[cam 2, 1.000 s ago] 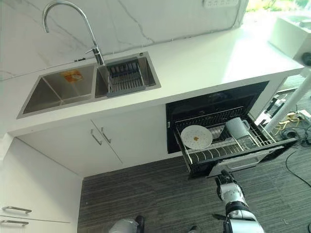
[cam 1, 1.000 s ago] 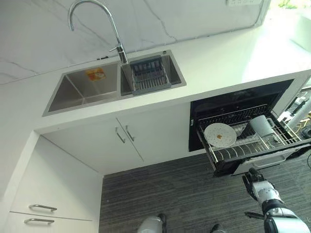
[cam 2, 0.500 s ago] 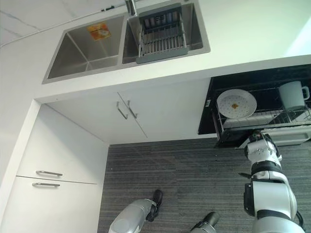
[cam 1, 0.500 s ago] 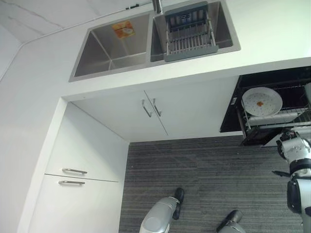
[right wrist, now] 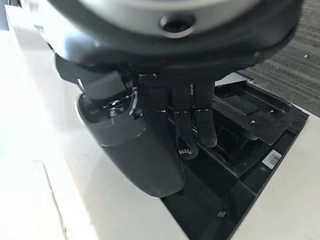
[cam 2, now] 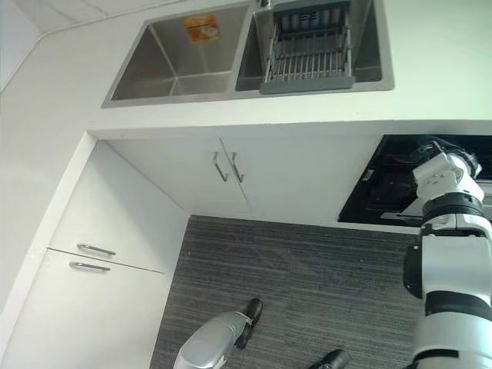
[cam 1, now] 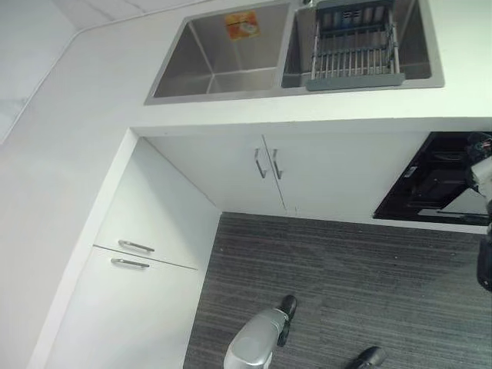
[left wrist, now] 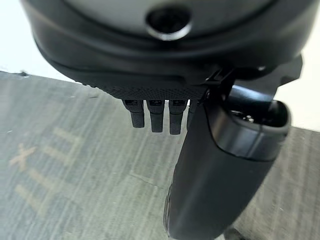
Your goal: Place the dishes in the dishwasher.
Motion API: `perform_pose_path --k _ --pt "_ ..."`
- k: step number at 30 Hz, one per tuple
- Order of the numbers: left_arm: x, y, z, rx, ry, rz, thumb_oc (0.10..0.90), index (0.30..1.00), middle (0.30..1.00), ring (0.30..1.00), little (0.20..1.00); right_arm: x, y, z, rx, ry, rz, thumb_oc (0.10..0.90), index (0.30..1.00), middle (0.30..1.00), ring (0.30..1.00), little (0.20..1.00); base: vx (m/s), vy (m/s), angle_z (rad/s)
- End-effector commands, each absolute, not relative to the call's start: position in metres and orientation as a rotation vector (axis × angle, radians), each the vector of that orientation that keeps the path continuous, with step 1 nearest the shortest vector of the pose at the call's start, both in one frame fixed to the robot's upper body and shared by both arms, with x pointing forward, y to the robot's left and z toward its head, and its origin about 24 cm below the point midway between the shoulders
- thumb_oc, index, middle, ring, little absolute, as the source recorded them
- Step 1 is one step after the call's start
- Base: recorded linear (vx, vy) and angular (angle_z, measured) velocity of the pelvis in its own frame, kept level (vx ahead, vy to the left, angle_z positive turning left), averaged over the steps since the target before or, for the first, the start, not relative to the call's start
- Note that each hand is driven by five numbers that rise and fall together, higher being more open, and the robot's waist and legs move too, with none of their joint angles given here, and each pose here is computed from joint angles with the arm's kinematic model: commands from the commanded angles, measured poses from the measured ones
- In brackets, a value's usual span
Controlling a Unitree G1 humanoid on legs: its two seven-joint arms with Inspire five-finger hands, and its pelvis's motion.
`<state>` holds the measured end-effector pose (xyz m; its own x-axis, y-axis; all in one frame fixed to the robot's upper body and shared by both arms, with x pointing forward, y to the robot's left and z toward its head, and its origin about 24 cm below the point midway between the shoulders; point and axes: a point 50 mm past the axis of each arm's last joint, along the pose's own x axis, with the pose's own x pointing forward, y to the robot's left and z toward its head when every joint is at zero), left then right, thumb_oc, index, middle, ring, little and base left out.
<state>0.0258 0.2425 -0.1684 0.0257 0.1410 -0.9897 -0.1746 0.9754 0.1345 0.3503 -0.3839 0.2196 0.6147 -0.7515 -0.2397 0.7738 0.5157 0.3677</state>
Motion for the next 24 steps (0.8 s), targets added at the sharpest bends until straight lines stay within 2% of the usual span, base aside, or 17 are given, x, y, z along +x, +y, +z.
perform_pose_path --k 1,4,5,6,7,8,12,13,16,20,21,24 --pt "-0.018 0.295 -0.152 0.162 1.672 0.283 0.800 0.900 0.900 0.900 0.900 0.367 -0.343 0.326 0.278 -0.390 -0.464 0.400 0.300 0.300 0.300 0.300 0.00 0.000 0.00" --pt "-0.016 0.295 -0.152 0.164 1.643 0.264 0.800 0.900 0.900 0.900 0.900 0.364 -0.344 0.333 0.262 -0.433 -0.426 0.402 0.302 0.302 0.302 0.302 0.00 0.000 0.00" --pt "-0.015 0.294 -0.153 0.161 1.630 0.253 0.800 0.900 0.900 0.900 0.900 0.364 -0.345 0.333 0.264 -0.442 -0.418 0.515 0.472 0.472 0.472 0.472 0.00 0.000 0.00" --pt "-0.015 0.293 -0.153 0.154 1.618 0.244 0.800 0.900 0.900 0.900 0.900 0.364 -0.346 0.330 0.264 -0.438 -0.416 0.595 0.592 0.592 0.592 0.592 0.00 0.000 0.00" --pt "-0.013 0.292 -0.154 0.146 1.596 0.235 0.800 0.900 0.900 0.900 0.900 0.364 -0.347 0.324 0.271 -0.424 -0.401 0.756 0.834 0.834 0.834 0.834 0.00 0.000 0.00" --pt "-0.012 0.291 -0.154 0.139 1.580 0.232 0.800 0.900 0.900 0.900 0.900 0.365 -0.348 0.317 0.279 -0.416 -0.391 0.800 0.900 0.900 0.900 0.900 0.00 0.000 0.00" --pt "-0.005 0.289 -0.155 0.130 1.524 0.228 0.800 0.900 0.900 0.900 0.900 0.373 -0.337 0.267 0.254 -0.315 -0.324 0.800 0.900 0.900 0.900 0.900 0.00 -0.067 -0.06" --pt "0.002 0.284 -0.156 0.114 1.481 0.232 0.800 0.900 0.900 0.900 0.900 0.375 -0.321 0.215 0.302 -0.227 -0.268 0.800 0.900 0.900 0.900 0.900 -0.03 -0.147 -0.18" --pt "0.005 0.279 -0.158 0.086 1.437 0.253 0.800 0.900 0.900 0.900 0.900 0.365 -0.296 0.147 0.305 -0.109 -0.218 0.800 0.900 0.900 0.900 0.900 -0.04 -0.145 -0.23" --pt "0.013 0.272 -0.160 -0.004 1.367 0.309 0.800 0.900 0.900 0.900 0.900 0.332 -0.263 0.063 0.362 0.036 -0.180 0.800 0.900 0.900 0.900 0.900 -0.10 -0.162 -0.23" --pt "0.015 0.270 -0.160 -0.049 1.329 0.332 0.800 0.900 0.900 0.900 0.900 0.308 -0.258 0.026 0.404 0.112 -0.188 0.800 0.900 0.900 0.900 0.900 -0.18 -0.176 -0.17" --pt "0.018 0.268 -0.159 -0.112 1.288 0.345 0.800 0.900 0.900 0.900 0.900 0.287 -0.254 -0.003 0.414 0.202 -0.188 0.800 0.900 0.900 0.900 0.900 -0.10 -0.173 -0.15"
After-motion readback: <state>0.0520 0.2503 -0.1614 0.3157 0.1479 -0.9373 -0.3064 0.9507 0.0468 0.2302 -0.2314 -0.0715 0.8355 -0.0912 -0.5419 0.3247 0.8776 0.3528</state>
